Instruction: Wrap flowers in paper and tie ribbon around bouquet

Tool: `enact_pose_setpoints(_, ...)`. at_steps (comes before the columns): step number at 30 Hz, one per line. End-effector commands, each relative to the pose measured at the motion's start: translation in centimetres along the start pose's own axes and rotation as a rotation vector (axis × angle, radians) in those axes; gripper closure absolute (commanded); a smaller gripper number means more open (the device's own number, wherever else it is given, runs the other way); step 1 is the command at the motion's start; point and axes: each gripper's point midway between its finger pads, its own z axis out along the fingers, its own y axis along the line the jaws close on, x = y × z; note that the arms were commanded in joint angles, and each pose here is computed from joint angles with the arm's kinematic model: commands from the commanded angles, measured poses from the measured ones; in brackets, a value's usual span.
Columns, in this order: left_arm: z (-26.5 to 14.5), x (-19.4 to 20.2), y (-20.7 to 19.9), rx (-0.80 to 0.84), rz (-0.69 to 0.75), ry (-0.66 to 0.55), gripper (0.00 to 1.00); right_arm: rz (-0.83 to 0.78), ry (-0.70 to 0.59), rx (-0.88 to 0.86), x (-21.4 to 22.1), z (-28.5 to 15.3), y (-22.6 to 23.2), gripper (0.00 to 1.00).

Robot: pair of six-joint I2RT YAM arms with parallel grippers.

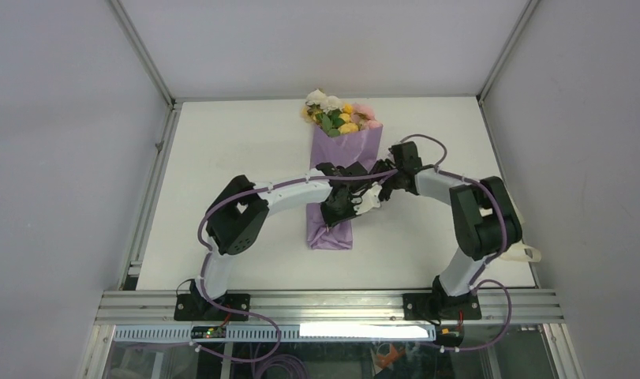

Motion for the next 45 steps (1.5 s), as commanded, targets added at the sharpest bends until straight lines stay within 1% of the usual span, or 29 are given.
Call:
enact_pose_setpoints(1, 0.8, 0.2, -0.8, 0.019, 0.073, 0.017, 1.00, -0.055, -0.146, 0.035, -3.0, -4.7, 1.9, 0.66)
enact_pose_setpoints(4, 0.9, 0.4, -0.7, 0.017, 0.079, 0.023, 1.00, -0.103, -0.228, 0.056, -4.9, -8.0, 2.2, 0.61)
enact_pose_setpoints(6, 1.0, 0.6, -0.6, 0.014, 0.084, 0.028, 1.00, -0.181, -0.249, 0.041, -5.7, -9.7, 3.4, 0.51)
enact_pose_setpoints(7, 1.1, 0.6, -0.6, 0.012, 0.085, 0.030, 1.00, -0.226, -0.238, 0.016, -5.8, -10.3, 4.4, 0.45)
enact_pose_setpoints(9, 1.1, 0.6, -0.6, 0.014, 0.086, 0.033, 1.00, -0.290, -0.166, -0.078, -5.2, -10.7, 7.0, 0.27)
enact_pose_setpoints(10, 1.2, 0.6, -0.6, 0.016, 0.082, 0.037, 1.00, -0.295, -0.145, -0.113, -5.0, -10.9, 7.9, 0.23)
enact_pose_setpoints(14, 1.5, 0.8, -0.9, 0.028, 0.080, 0.048, 1.00, -0.256, -0.135, -0.215, -4.8, -11.4, 10.2, 0.21)
enact_pose_setpoints(16, 1.5, 0.9, -1.0, 0.028, 0.085, 0.054, 1.00, -0.235, -0.110, -0.252, -4.4, -11.5, 11.2, 0.20)
enact_pose_setpoints(17, 1.5, 0.9, -0.9, 0.028, 0.087, 0.055, 1.00, -0.232, -0.092, -0.246, -4.2, -11.3, 11.3, 0.20)
enact_pose_setpoints(19, 1.4, 1.0, -0.9, 0.023, 0.096, 0.059, 1.00, -0.252, -0.051, -0.177, -3.5, -10.4, 10.9, 0.19)
enact_pose_setpoints(21, 1.4, 1.2, -0.7, 0.018, 0.102, 0.063, 1.00, -0.264, 0.004, -0.126, -2.4, -9.3, 10.5, 0.16)
enact_pose_setpoints(25, 1.3, 1.2, -0.5, 0.008, 0.119, 0.067, 1.00, -0.254, 0.097, -0.098, -0.5, -7.5, 10.0, 0.15)
enact_pose_setpoints(26, 1.3, 1.2, -0.4, 0.005, 0.122, 0.067, 1.00, -0.255, 0.122, -0.095, -0.1, -7.2, 10.0, 0.17)
enact_pose_setpoints(27, 1.2, 1.2, -0.4, 0.004, 0.124, 0.066, 1.00, -0.251, 0.144, -0.084, 0.3, -6.8, 9.7, 0.22)
enact_pose_setpoints(28, 1.2, 1.2, -0.3, 0.001, 0.127, 0.066, 1.00, -0.251, 0.160, -0.082, 0.5, -6.7, 9.6, 0.34)
enact_pose_setpoints(31, 1.1, 1.2, -0.3, -0.002, 0.128, 0.065, 0.99, -0.248, 0.158, -0.045, 0.1, -6.5, 8.7, 0.97)
enact_pose_setpoints(32, 1.0, 1.2, -0.3, -0.003, 0.127, 0.064, 0.98, -0.251, 0.140, -0.029, -0.3, -6.6, 8.3, 1.00)
enact_pose_setpoints(33, 0.7, 1.1, -0.3, -0.003, 0.124, 0.062, 0.94, -0.252, 0.118, -0.012, -0.8, -6.8, 7.8, 1.00)
enact_pose_setpoints(35, -0.6, 0.9, -0.6, 0.009, 0.113, 0.062, 0.80, -0.246, 0.076, 0.031, -2.2, -7.0, 6.2, 1.00)
enact_pose_setpoints(36, -1.9, 0.3, -0.9, 0.023, 0.109, 0.045, 0.72, -0.247, 0.070, 0.045, -2.7, -6.9, 5.4, 1.00)
enact_pose_setpoints(38, -5.0, -0.7, -1.8, 0.059, 0.102, 0.013, 0.57, -0.257, 0.074, 0.048, -3.3, -6.5, 4.4, 1.00)
enact_pose_setpoints(40, -8.6, -1.4, -3.2, 0.117, 0.107, -0.027, 0.44, -0.272, 0.084, 0.058, -3.8, -5.8, 3.5, 1.00)
enact_pose_setpoints(42, -11.4, -1.4, -4.6, 0.178, 0.117, -0.043, 0.38, -0.282, 0.086, 0.058, -4.3, -5.1, 3.0, 1.00)
enact_pose_setpoints(45, -14.5, -0.7, -6.6, 0.277, 0.131, -0.035, 0.35, -0.276, 0.085, 0.056, -4.9, -4.4, 2.1, 1.00)
